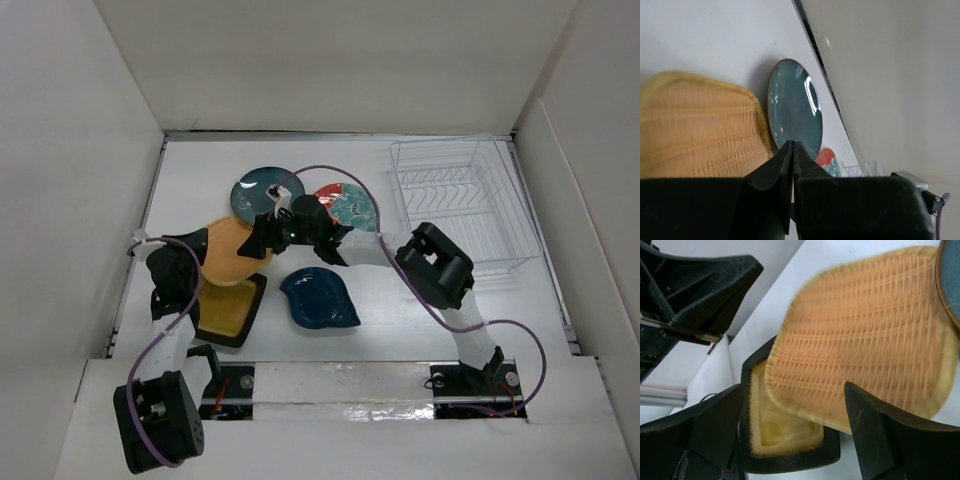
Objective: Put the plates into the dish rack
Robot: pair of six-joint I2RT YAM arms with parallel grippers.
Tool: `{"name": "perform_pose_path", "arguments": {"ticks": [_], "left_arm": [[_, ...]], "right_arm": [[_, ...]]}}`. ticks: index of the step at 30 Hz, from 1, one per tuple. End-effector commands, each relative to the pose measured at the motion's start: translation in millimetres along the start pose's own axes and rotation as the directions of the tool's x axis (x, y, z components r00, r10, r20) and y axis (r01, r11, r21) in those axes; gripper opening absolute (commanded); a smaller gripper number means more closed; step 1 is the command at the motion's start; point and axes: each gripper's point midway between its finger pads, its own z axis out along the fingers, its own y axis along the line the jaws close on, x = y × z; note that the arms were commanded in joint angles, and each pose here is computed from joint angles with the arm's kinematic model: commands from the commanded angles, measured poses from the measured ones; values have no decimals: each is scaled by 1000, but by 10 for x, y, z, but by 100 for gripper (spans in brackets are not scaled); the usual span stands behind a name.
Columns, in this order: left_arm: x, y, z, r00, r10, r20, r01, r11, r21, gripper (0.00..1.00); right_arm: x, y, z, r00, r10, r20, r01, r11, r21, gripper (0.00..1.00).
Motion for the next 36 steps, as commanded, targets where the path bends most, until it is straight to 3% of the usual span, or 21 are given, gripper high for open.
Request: {"name": "perform_pose_path", "arguments": {"ticks": [1,5,8,9,11,12,13,15,18,25,36], "left_arm": [[-53,-55,-31,998,-43,40,42,999,28,0],[-29,102,-53,999,-21,43,22,999,-31,0],[-65,344,-65,998,28,58,-18,987,-162,2],[-178,368,-59,994,43,104,-21,979,-200,14],[-198,462,-90,992,64,105,-34,965,-260,29],[-268,464,-115,989,88,123,-49,956,-289,49],[-304,458,-129,986,103,130,-60,952,-301,57],[-423,360,-146,977,155,145,-103,944,-312,72],[-498,348,-214,970,205,132,-145,919,-366,81],[-101,622,-199,976,196,-91,-216,892,-398,78],[237,793,-236,965,145,-218,-219,903,-370,60]], "right_arm": [[-30,47,98,999,-48,17,48,999,-7,87],[46,-30,70,999,-38,16,38,999,15,87],[56,-51,33,999,-48,17,48,998,31,86],[48,-62,24,998,-55,20,54,998,40,86],[-13,-28,-5,997,-68,33,67,997,46,85],[-46,-9,-22,996,-79,38,77,996,50,85],[-42,-16,-23,996,-79,37,77,996,53,85],[-93,22,-52,995,-90,49,87,995,54,85],[-150,80,-94,993,-100,63,97,994,51,85],[-233,149,-212,991,-103,88,100,994,41,85],[-540,55,-489,984,-93,152,87,995,46,85]]}}
